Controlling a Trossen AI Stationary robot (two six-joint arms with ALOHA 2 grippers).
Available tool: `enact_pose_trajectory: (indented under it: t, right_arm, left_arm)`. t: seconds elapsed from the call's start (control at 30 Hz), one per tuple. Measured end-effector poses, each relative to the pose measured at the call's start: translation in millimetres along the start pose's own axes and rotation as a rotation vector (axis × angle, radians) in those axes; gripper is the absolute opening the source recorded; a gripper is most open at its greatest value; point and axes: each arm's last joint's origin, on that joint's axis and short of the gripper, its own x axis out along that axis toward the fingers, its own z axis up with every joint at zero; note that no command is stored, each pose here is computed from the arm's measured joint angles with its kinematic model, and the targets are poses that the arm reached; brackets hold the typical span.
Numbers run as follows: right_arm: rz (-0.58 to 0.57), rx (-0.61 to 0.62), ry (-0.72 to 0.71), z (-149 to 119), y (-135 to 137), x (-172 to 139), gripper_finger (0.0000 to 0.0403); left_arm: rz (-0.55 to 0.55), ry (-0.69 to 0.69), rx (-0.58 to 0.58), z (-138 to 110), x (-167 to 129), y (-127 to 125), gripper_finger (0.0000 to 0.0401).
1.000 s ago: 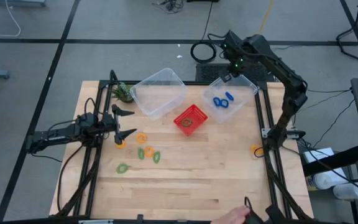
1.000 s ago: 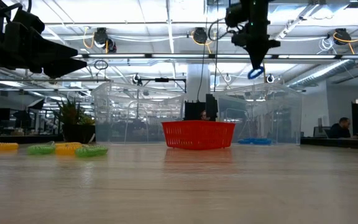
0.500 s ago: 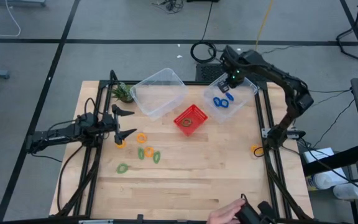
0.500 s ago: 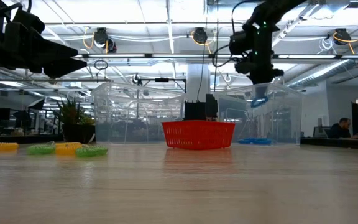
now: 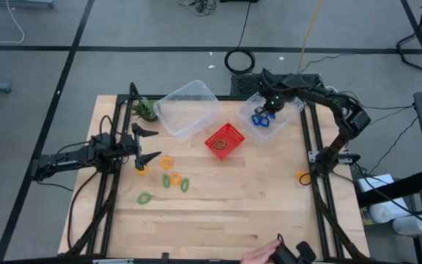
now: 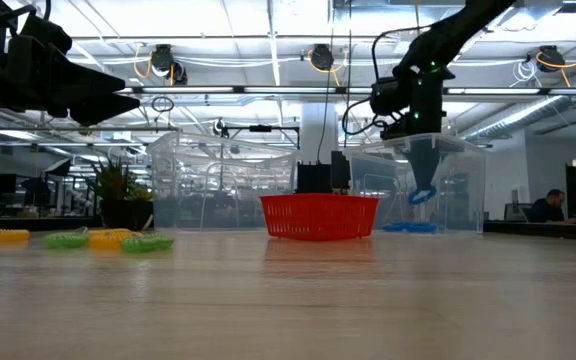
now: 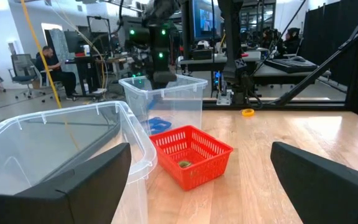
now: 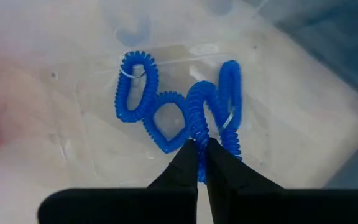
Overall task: Sort spring keychains
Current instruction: Put the blue spring keychain into the right transparent bin, then put the yellow spring keychain into the left transparent bin
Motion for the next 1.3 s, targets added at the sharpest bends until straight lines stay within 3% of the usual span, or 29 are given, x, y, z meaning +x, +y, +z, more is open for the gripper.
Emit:
enact_pose_trajectory:
  t: [0.37, 0.5, 0.83, 1.07, 1.3]
  right_arm:
    - [0.089, -0.130, -0.018, -14.7, 5.6, 37.3, 0.0002]
    - [0.079, -0.174, -0.045, -12.6, 5.7, 37.4, 0.0022]
    - [0.084, -0.197, -0.126, -13.2, 6.4, 14.9, 0.0160]
    - [0.107, -0.276, -0.267, -26.9, 16.1, -25.9, 0.0254]
    - [0.128, -0.366, -0.429, -52.4, 33.8, -70.5, 0.0309]
  left_arm:
    - [0.000, 0.000, 0.000, 0.0, 0.0, 0.0, 0.0395]
    - [0.000, 0.000, 0.000, 0.1, 0.0, 0.0, 0.0395]
    - [0.000, 0.000, 0.000, 0.1, 0.0, 0.0, 0.0395]
    - [0.000, 0.000, 0.000, 0.1, 0.0, 0.0, 0.0395]
    - [0.000, 0.000, 0.000, 0.0, 0.0, 0.0, 0.0395]
